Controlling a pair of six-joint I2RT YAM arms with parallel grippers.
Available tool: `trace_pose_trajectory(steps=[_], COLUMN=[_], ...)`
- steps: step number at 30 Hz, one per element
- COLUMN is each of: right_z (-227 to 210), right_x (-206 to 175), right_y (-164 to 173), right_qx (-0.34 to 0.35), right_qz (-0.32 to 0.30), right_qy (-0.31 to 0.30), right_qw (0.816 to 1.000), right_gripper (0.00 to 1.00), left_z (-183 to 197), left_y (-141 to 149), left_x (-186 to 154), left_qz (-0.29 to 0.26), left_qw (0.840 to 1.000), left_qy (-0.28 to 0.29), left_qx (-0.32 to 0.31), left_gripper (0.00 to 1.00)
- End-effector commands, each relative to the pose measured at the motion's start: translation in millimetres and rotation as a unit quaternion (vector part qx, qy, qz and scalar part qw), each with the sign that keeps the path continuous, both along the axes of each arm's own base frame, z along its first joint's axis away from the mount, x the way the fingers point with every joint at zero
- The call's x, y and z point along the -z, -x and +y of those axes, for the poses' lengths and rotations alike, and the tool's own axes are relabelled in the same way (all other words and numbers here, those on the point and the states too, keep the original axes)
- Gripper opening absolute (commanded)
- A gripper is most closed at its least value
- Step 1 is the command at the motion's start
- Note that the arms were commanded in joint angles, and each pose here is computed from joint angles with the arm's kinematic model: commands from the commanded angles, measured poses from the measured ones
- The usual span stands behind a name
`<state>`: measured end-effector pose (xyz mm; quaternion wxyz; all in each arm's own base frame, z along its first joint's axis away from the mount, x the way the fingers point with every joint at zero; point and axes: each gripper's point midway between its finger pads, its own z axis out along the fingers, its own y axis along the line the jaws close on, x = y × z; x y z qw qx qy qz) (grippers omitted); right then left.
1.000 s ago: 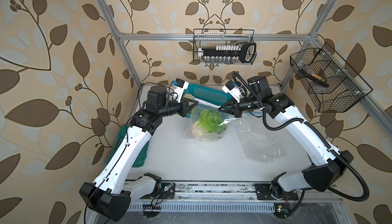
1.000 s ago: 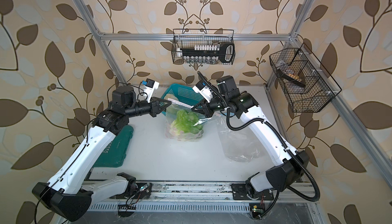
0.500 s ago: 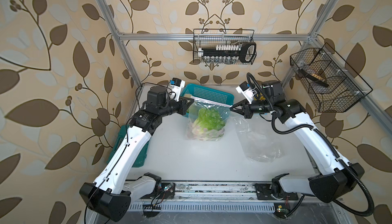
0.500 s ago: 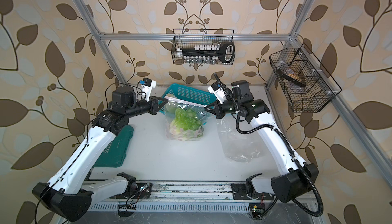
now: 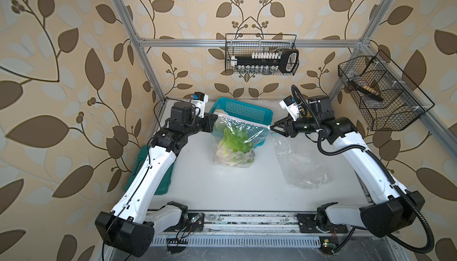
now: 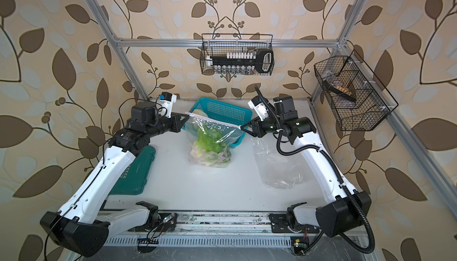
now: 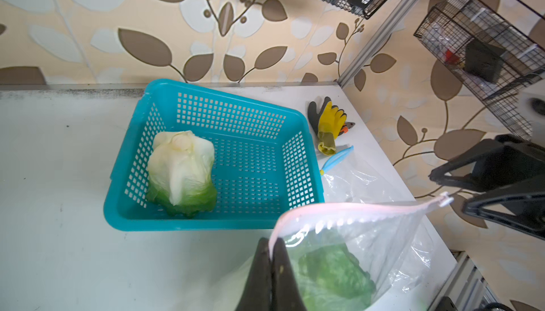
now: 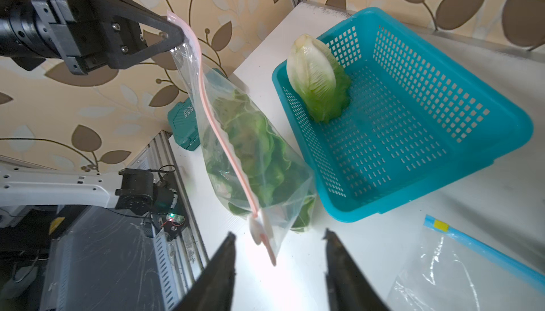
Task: Put the chinese cabbages into a zipper bag and zip it
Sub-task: Zip the zipper on the zipper food storage bag, then place the zipper food storage bag at the center of the board.
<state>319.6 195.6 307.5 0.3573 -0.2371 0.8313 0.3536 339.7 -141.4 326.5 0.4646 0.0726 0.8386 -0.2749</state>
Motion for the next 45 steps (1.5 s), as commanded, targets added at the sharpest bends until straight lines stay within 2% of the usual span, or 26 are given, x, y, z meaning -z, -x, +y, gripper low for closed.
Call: trace_pose_trajectory(steps=[1,5,7,14,20,23,25,27,29,32,37,40,42,45], right_z=[-7.9,-5.0,6.0,60.8,97.9,124.8,140.0,149.3,155.4,168.2,189.7,203.2,211.1,217.4], right_x=[5.4,44.3,58.9,64.0,70.4,63.1,54.0,43.0,29.5,13.5,10.6,21.9,41.1,82.6], right_y=[-5.9,-5.5,-1.4,17.6,-13.8,-6.5,5.0,13.8,26.7,54.4,90.2,85.3,69.6,32.1], right_qx=[0.055,0.093,0.095,0.063,0.044,-0.013,-0.049,-0.063,-0.069,-0.083,-0.104,-0.097,-0.077,-0.014], right_qz=[0.015,0.076,0.087,-0.014,-0.022,-0.018,-0.002,0.023,0.03,0.05,0.132,0.193,0.211,0.241], right_qy=[-0.029,-0.078,-0.091,-0.105,-0.09,-0.116,-0.145,-0.17,-0.188,-0.205,-0.217,-0.225,-0.204,-0.147], right_qw=[0.998,0.99,0.987,0.992,0.995,0.993,0.988,0.983,0.979,0.974,0.962,0.95,0.953,0.959], right_gripper=[0.68,0.79,0.85,1.0,0.99,0.82,0.62,0.35,0.2,0.11,0.01,0.0,0.0,0.0], left_z=[11.2,28.4,32.3,31.6,32.7,36.4,40.2,46.8,59.7,74.6,95.8,106.6,110.6,116.9], left_y=[-12.3,-19.8,-22.2,-24.7,-19.7,-11.7,-2.8,9.9,23.0,46.7,73.6,63.6,46.1,14.9], left_x=[0.5,18.6,22.5,26.8,27.1,23.3,19.3,12.6,6.2,-6.2,-19.0,-20.1,-10.3,23.3], left_qz=[-0.011,0.018,0.023,0.037,0.039,0.038,0.038,0.042,0.055,0.072,0.071,0.074,0.091,0.132], left_qw=[0.999,0.998,0.997,0.997,0.996,0.996,0.996,0.994,0.99,0.984,0.975,0.967,0.963,0.955], left_qy=[0.002,0.011,0.013,0.021,0.026,0.026,0.023,0.016,0.002,-0.016,-0.029,-0.052,-0.065,-0.065], left_qx=[-0.031,-0.064,-0.073,-0.069,-0.071,-0.077,-0.083,-0.097,-0.129,-0.16,-0.21,-0.237,-0.246,-0.256], left_gripper=[0.0,0.0,0.0,0.0,0.0,0.0,0.0,0.0,0.0,0.0,0.0,0.0,0.0,0.0])
